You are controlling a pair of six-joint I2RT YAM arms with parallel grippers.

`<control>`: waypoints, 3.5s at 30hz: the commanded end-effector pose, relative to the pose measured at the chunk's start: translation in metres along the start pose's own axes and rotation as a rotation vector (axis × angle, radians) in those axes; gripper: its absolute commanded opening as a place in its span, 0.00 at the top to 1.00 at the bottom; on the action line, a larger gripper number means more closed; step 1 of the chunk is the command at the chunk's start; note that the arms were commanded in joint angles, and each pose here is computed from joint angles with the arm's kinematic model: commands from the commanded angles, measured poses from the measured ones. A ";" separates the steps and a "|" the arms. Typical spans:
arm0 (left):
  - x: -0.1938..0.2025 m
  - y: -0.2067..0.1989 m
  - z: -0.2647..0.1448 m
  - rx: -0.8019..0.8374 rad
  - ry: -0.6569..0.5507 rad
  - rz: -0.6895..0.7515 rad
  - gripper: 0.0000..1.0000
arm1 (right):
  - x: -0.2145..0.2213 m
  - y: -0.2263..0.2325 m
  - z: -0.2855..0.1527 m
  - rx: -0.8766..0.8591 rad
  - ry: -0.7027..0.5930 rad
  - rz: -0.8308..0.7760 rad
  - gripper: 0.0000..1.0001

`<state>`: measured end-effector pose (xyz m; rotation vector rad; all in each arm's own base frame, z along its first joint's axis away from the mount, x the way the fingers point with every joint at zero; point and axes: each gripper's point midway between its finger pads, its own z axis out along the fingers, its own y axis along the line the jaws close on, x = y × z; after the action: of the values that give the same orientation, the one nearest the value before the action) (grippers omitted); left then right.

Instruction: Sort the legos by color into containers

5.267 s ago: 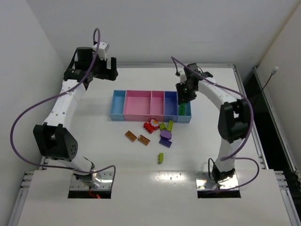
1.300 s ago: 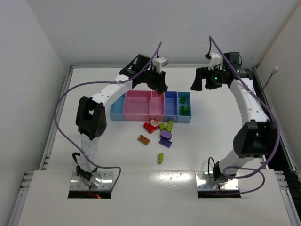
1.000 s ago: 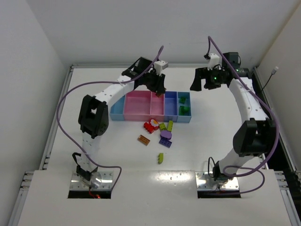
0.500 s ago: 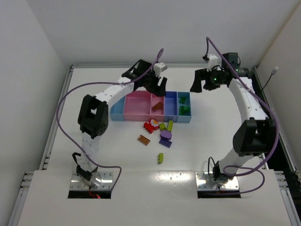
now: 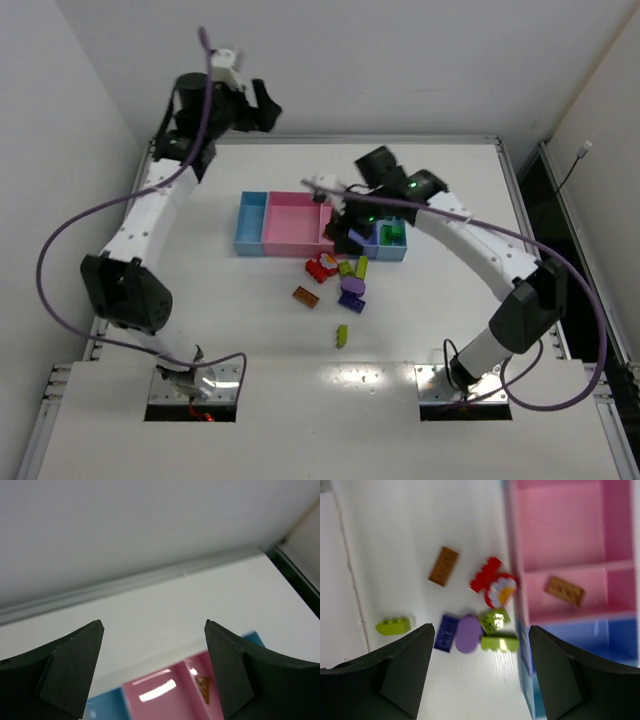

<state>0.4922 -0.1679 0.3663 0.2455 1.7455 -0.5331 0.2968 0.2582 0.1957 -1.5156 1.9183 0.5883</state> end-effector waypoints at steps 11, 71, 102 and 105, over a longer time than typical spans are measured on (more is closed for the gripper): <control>-0.053 0.109 -0.152 -0.577 -0.165 0.206 0.00 | 0.011 0.049 0.160 0.018 0.208 0.040 0.25; 0.000 0.138 -0.160 -0.588 -0.024 0.268 0.00 | 0.058 0.099 0.186 0.002 0.362 -0.024 1.00; 0.014 0.119 -0.118 -0.532 -0.005 0.163 0.00 | 0.033 -0.104 0.076 0.277 0.008 0.825 1.00; 0.016 0.121 -0.120 -0.544 0.004 0.161 0.00 | 0.038 -0.101 0.084 0.249 0.023 0.835 1.00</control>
<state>0.4357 -0.0064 0.3221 0.0284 1.8366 0.0710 0.4026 0.2465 0.1026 -0.5244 2.5344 0.5323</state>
